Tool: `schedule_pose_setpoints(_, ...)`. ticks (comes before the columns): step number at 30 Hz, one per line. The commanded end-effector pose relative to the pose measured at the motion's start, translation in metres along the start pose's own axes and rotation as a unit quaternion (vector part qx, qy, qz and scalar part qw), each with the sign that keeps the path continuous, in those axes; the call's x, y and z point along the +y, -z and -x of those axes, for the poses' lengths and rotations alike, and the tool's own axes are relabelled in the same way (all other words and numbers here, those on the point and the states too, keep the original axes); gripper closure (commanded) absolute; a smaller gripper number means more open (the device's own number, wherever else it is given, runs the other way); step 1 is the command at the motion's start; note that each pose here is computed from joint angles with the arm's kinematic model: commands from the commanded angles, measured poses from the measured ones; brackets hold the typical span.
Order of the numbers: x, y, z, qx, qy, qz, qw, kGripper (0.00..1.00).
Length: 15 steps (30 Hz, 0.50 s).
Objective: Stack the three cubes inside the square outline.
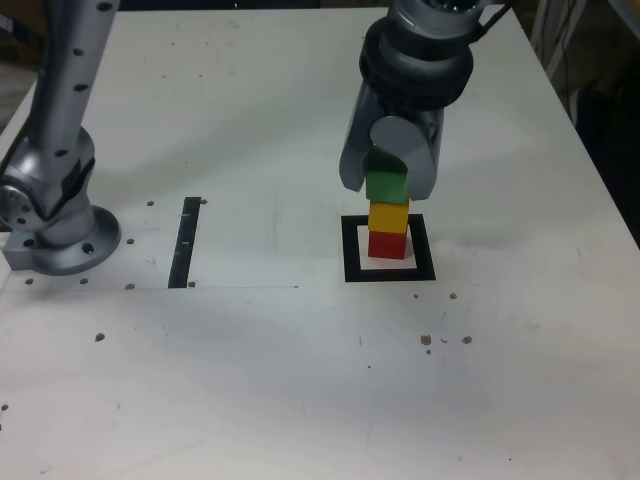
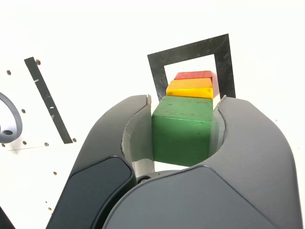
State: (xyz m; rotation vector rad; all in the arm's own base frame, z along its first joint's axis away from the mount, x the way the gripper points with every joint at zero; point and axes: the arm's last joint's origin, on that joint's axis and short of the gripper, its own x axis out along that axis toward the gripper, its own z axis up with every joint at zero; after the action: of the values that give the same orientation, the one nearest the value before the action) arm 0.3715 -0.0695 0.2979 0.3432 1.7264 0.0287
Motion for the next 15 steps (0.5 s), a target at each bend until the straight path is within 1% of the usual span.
schedule_pose_setpoints(1,-0.001,-0.001,-0.001,0.003,0.0,-0.004,1.0,0.47)
schedule_pose_setpoints(2,0.0,-0.001,0.0,0.001,0.0,-0.005,1.0,0.34)
schedule_pose_setpoints(3,0.0,0.0,0.002,-0.001,-0.002,-0.006,1.0,0.25)
schedule_pose_setpoints(5,0.001,0.003,0.006,-0.007,-0.006,-0.006,0.9999,0.11)
schedule_pose_setpoints(6,0.002,0.005,0.008,-0.011,-0.009,-0.005,0.9999,0.05)
schedule_pose_setpoints(8,0.004,0.009,0.013,-0.017,-0.016,-0.004,0.9997,0.01)
schedule_pose_setpoints(10,0.006,0.013,0.017,-0.02,-0.022,-0.003,0.9996,0.01)
schedule_pose_setpoints(15,0.007,0.017,0.018,-0.015,-0.027,-0.004,0.9995,0.01)
